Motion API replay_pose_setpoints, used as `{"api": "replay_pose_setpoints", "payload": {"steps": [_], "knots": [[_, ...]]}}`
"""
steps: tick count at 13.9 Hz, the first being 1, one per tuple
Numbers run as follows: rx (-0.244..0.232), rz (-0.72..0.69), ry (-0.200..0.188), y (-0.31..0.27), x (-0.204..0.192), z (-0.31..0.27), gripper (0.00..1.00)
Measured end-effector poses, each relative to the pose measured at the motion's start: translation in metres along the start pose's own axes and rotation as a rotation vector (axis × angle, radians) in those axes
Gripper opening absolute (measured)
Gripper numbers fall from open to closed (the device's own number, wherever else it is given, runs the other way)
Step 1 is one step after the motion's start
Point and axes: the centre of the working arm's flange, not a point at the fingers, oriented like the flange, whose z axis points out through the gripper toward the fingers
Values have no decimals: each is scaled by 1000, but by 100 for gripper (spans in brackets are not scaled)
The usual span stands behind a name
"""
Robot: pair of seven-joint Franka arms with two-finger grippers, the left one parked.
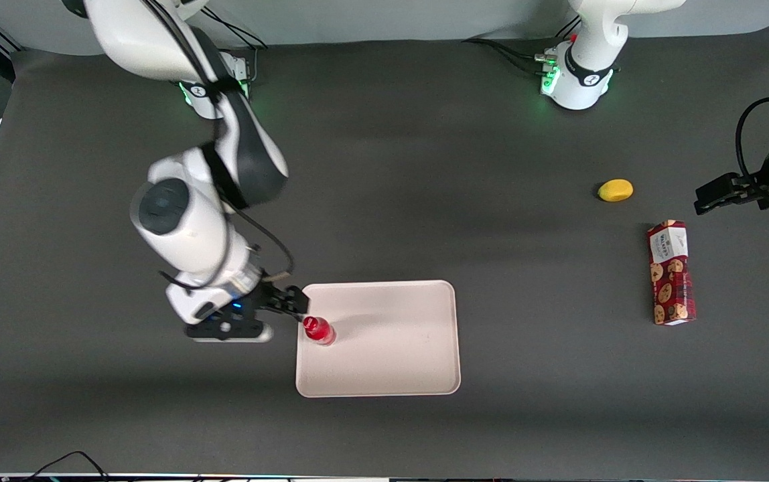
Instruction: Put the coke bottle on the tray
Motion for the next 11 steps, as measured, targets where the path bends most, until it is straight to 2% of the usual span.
{"api": "replay_pose_setpoints", "payload": {"steps": [2, 3, 4, 5, 7, 11], "knots": [[17, -7, -49, 47, -6, -69, 100], [22, 10, -46, 81, -8, -100, 100], [5, 22, -30, 116, -11, -125, 100], [-36, 25, -11, 150, -14, -143, 100], [-86, 48, -5, 194, -25, -165, 100], [-97, 101, -28, 237, -34, -171, 100]]}}
